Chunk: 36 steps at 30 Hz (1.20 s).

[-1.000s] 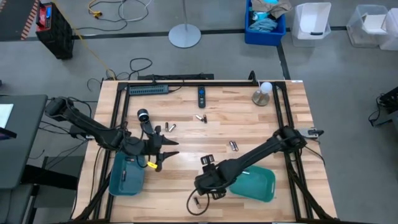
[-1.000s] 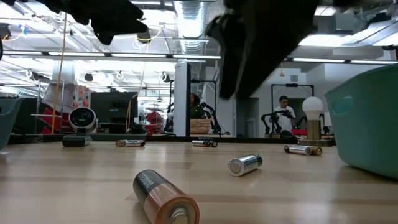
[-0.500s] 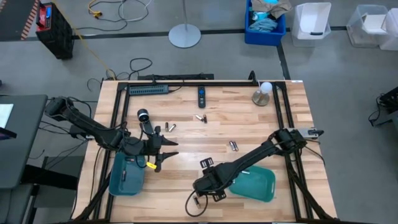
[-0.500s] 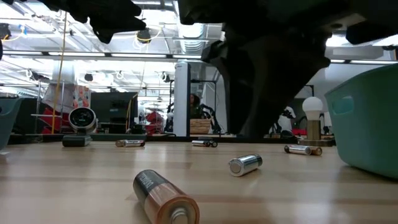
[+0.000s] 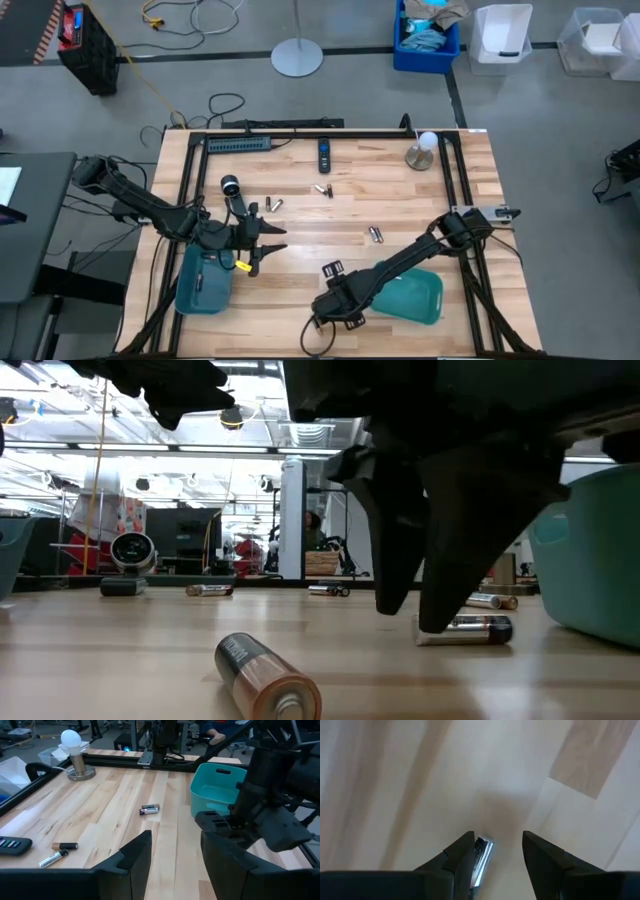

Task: Sort batteries
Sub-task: Put the silver battery into the green bin

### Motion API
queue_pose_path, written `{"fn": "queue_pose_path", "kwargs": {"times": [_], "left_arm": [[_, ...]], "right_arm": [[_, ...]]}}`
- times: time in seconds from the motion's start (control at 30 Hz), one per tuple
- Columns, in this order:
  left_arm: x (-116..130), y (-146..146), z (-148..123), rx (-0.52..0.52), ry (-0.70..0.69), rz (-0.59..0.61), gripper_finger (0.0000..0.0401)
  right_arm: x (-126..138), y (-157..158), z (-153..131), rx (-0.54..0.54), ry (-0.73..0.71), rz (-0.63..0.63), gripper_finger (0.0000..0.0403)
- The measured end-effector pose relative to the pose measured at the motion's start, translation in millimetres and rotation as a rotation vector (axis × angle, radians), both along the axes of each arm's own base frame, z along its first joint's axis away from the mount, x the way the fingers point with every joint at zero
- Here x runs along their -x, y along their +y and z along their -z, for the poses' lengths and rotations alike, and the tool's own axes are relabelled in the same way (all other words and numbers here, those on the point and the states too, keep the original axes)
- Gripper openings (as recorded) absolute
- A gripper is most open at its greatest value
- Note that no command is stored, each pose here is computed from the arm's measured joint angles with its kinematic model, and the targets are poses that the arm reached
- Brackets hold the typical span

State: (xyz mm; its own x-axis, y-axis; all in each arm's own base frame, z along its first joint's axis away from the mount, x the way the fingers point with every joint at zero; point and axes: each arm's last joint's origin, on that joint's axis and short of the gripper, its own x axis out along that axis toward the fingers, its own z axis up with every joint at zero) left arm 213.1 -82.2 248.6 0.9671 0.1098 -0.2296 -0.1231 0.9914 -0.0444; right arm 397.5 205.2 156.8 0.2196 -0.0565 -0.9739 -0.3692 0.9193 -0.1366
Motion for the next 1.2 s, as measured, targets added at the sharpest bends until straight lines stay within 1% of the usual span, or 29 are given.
{"fn": "queue_pose_path", "kwargs": {"times": [0.13,0.27,0.47,0.93,1.03,1.2], "left_arm": [[0,0,0,0.0,0.002,0.001,0.0164],[1,-2,0,-0.002,0.004,0.011,0.0164],[1,-3,0,-0.002,0.004,0.013,0.0164],[1,-3,0,-0.002,0.005,0.013,0.0164],[1,-3,1,-0.003,0.009,0.013,0.0164],[1,-3,1,-0.004,0.013,0.012,0.0164]], "right_arm": [[1,-7,7,0.01,0.024,0.026,0.0182],[4,-8,11,-0.008,0.043,0.055,0.0182],[4,-9,9,-0.013,0.047,0.1,0.0182],[-1,-21,8,-0.036,0.048,0.243,0.0182],[-3,-22,8,-0.042,0.04,0.25,0.0191],[-5,-24,5,-0.028,0.007,0.27,0.0219]]}}
